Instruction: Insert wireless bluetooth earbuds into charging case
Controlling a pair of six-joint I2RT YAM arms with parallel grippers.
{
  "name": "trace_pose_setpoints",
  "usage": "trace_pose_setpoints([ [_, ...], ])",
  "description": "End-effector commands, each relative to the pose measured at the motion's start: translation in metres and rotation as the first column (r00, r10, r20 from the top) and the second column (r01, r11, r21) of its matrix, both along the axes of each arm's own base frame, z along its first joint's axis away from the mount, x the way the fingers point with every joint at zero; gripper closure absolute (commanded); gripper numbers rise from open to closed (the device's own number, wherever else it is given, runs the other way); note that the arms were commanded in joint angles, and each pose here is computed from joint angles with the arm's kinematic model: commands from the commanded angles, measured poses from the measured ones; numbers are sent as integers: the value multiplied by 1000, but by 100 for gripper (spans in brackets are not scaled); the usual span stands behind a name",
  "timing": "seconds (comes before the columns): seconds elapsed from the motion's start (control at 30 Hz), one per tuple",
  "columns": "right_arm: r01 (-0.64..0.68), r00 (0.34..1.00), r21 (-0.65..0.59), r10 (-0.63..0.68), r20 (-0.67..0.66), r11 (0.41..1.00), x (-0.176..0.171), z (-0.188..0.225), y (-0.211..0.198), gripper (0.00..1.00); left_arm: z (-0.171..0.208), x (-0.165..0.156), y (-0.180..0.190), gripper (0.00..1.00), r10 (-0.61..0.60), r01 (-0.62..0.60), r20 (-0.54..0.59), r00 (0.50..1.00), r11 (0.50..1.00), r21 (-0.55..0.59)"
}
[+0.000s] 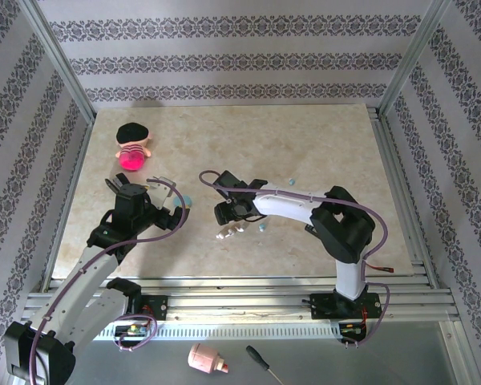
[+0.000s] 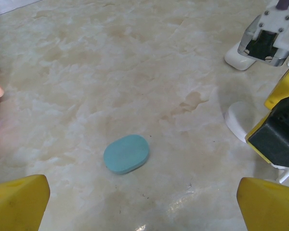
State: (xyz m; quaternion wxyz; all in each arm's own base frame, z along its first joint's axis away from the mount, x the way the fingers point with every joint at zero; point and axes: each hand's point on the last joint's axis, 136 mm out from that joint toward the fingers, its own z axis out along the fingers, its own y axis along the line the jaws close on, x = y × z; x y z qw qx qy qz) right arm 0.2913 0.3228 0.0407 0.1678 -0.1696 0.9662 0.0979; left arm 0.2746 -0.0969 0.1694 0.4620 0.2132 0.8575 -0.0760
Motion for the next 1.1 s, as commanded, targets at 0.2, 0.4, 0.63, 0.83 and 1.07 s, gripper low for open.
trace_pose_setpoints([
  [0.2, 14, 1000, -62, -14, -12, 998, 4, -12, -8, 42, -9, -6, 0, 1, -17, 17, -24, 1000, 999, 29],
  [0.4, 5, 999, -124, -1, 33, 992, 12, -5, -33, 47, -10, -5, 0, 1, -18, 19, -27, 999, 999, 32],
  [0.63, -30, 998, -95, 36, 59, 995, 19, 3, -37, 44, -11, -5, -1, 1, -21, 22, -33, 999, 999, 33],
  [0.83, -50, 998, -103, 54, 35, 993, 22, -5, -31, 40, -10, -5, -1, 1, -20, 21, -31, 999, 999, 30],
  [1.07, -66, 998, -105, 68, 11, 992, 19, -15, -31, 45, -11, -5, -1, 1, -21, 22, -32, 999, 999, 30],
])
